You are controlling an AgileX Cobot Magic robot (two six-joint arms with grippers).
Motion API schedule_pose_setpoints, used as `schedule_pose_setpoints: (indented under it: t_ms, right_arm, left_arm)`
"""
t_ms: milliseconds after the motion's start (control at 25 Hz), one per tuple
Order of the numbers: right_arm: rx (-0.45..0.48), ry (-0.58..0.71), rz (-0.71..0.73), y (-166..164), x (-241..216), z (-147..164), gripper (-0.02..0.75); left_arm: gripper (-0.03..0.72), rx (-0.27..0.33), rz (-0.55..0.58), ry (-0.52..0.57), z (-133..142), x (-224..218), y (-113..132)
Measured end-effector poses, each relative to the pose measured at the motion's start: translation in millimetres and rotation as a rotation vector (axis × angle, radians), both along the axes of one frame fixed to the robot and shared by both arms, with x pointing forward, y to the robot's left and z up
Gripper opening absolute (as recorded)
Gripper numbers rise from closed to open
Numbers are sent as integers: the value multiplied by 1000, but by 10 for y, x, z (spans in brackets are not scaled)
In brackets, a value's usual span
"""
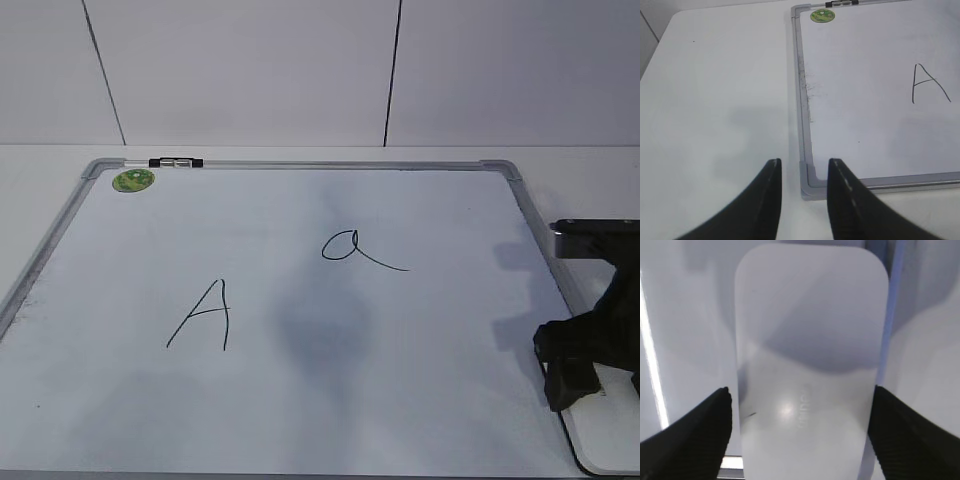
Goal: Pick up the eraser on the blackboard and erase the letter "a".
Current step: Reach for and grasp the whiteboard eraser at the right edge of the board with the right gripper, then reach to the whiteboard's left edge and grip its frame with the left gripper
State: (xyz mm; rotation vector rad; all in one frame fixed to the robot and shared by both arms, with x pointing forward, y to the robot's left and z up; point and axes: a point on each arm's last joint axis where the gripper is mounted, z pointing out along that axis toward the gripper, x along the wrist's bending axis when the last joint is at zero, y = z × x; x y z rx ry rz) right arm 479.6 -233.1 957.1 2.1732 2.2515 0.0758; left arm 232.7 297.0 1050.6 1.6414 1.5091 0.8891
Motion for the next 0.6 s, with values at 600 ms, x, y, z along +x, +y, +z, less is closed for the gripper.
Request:
schedule_pose_setpoints:
  t_ms: [600]
  right_arm:
    - [-6, -10, 8, -1, 23, -24, 655]
  left_arm:
    - [235, 0, 0, 0, 0, 0, 0]
